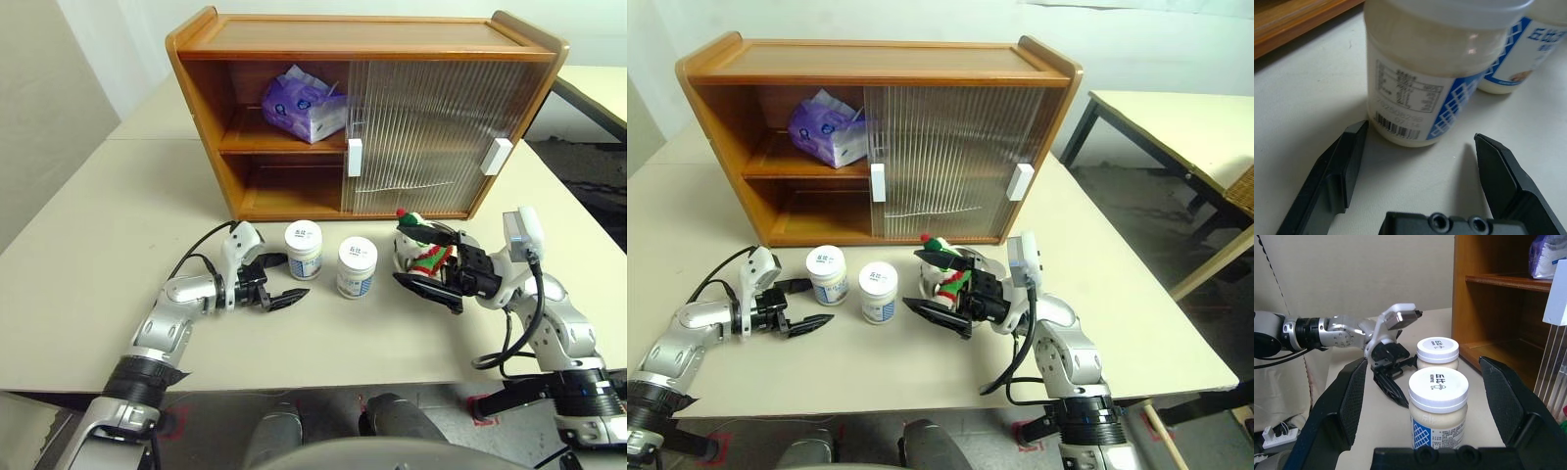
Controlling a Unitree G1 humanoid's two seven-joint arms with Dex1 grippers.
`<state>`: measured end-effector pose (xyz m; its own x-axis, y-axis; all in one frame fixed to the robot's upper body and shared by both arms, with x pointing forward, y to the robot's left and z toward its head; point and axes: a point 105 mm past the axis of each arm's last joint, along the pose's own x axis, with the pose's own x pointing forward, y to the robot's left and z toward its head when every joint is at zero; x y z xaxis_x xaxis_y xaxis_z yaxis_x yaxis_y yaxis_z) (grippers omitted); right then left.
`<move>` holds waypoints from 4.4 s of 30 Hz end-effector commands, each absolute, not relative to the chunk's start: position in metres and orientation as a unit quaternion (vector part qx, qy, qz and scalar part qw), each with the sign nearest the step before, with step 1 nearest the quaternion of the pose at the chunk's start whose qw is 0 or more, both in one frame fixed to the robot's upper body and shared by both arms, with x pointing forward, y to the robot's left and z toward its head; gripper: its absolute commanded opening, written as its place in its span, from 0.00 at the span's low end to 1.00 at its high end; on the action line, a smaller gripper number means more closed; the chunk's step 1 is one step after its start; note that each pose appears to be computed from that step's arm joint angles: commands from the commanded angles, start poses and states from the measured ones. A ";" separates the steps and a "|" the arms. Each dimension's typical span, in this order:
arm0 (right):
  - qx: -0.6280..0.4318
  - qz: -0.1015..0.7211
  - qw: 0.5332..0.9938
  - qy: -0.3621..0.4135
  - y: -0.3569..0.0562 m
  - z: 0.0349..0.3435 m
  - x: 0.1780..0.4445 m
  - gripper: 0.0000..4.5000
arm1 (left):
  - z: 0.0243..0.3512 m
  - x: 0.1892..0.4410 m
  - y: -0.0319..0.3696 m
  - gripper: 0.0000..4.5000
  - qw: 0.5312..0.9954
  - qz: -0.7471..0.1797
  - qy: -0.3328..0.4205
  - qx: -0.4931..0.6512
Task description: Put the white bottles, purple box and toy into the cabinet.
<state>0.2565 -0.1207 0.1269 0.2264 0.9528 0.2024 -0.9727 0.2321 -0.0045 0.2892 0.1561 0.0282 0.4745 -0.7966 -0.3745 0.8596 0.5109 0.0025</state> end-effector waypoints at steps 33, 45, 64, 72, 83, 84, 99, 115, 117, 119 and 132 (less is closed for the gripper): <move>0.059 0.614 0.783 -0.077 -0.125 0.126 0.256 1.00 | 0.051 0.347 0.143 0.70 0.918 -0.378 0.100 0.063; 0.068 0.607 0.788 -0.084 -0.122 0.126 0.254 1.00 | 0.057 0.400 0.135 0.70 0.955 -0.267 0.099 0.081; 0.061 0.594 0.797 -0.086 -0.128 0.130 0.255 1.00 | 0.055 0.434 0.142 0.70 0.975 -0.176 0.125 0.055; 0.058 0.593 0.798 -0.089 -0.128 0.132 0.255 1.00 | 0.055 0.439 0.138 0.70 0.977 -0.167 0.129 0.043; 0.057 0.593 0.799 -0.087 -0.129 0.132 0.254 1.00 | 0.049 0.437 0.149 0.93 0.977 -0.151 0.140 0.049; 0.057 0.593 0.799 -0.086 -0.128 0.132 0.253 1.00 | 0.049 0.437 0.150 1.00 0.977 -0.151 0.141 0.050; 0.059 0.601 0.793 -0.085 -0.125 0.131 0.255 1.00 | 0.044 0.423 0.172 1.00 0.981 -0.140 0.126 0.046; 0.060 0.608 0.788 -0.077 -0.125 0.127 0.255 1.00 | 0.058 0.405 0.207 1.00 0.987 -0.102 0.109 0.060; 0.060 0.608 0.788 -0.075 -0.124 0.125 0.254 1.00 | 0.060 0.406 0.207 1.00 0.986 -0.105 0.108 0.076; 0.060 0.609 0.788 -0.074 -0.123 0.124 0.254 1.00 | 0.062 0.407 0.207 0.96 0.986 -0.105 0.104 0.078; 0.055 0.608 0.789 -0.074 -0.123 0.123 0.256 1.00 | 0.073 0.415 0.208 0.03 0.990 -0.082 0.081 0.082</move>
<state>0.2549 -0.1227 0.1226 0.2544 0.9483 0.1897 -0.9663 0.2570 0.0112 0.4094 0.1978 0.0608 0.9587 -0.1935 -0.2086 0.2209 0.9683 0.1166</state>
